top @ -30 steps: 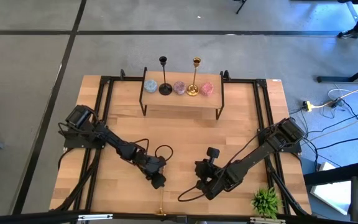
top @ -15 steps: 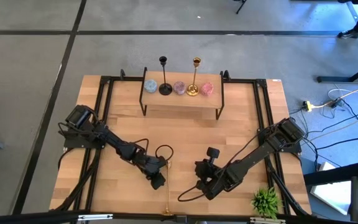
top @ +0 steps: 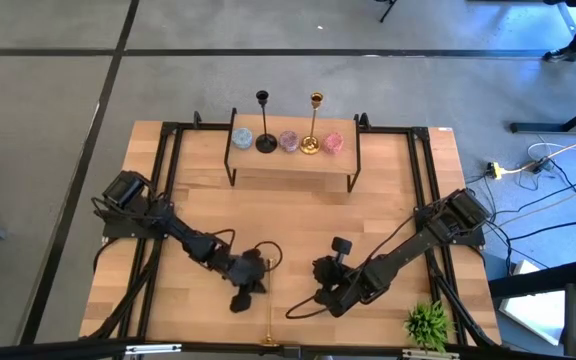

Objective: Pick & Place candle stick holders
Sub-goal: Put the gold candle holder on the shelf

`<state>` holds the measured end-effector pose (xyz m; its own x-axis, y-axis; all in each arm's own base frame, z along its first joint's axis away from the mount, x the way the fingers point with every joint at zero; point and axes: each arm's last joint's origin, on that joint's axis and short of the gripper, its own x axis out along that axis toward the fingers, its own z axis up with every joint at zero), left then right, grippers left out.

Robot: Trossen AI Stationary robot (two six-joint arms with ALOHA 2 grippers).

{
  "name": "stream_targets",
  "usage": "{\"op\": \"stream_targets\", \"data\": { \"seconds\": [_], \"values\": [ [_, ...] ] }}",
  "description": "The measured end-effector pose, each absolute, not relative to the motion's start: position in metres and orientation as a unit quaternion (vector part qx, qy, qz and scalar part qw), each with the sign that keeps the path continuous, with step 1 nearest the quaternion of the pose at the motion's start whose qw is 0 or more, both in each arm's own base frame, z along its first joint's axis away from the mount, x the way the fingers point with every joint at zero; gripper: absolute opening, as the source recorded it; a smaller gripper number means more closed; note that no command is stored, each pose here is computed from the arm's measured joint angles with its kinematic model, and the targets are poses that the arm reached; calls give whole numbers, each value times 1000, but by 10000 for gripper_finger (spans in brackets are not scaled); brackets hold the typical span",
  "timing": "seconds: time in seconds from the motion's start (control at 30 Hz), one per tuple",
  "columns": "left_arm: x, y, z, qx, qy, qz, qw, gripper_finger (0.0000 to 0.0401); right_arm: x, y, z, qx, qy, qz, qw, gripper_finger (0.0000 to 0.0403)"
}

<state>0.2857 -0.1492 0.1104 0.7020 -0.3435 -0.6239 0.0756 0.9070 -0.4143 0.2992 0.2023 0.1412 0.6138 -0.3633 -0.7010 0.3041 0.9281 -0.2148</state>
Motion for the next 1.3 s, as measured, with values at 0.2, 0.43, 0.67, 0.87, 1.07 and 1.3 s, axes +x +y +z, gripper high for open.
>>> {"op": "stream_targets", "data": {
  "seconds": [0.2, 0.43, 0.67, 0.87, 1.07, 1.3],
  "values": [
    [281, -144, 104, -217, 420, -72, 878, 5, 299, 202, 141, -35, 398, -185, 898, 20],
    [284, -155, 118, -276, 465, -143, 829, 13, 300, 202, 141, -42, 398, -183, 898, 20],
    [307, -158, 151, -371, 480, -90, 790, 80, 299, 201, 141, -69, 398, -186, 896, 20],
    [324, -142, 163, -525, 467, 6, 711, 166, 296, 199, 137, -94, 401, -182, 893, 20],
    [319, -136, 159, -576, 502, 97, 638, 209, 289, 193, 125, -92, 397, -192, 893, 20],
    [329, -141, 169, -618, 477, 122, 613, 212, 293, 187, 121, -99, 387, -196, 896, 20]
  ]
}}
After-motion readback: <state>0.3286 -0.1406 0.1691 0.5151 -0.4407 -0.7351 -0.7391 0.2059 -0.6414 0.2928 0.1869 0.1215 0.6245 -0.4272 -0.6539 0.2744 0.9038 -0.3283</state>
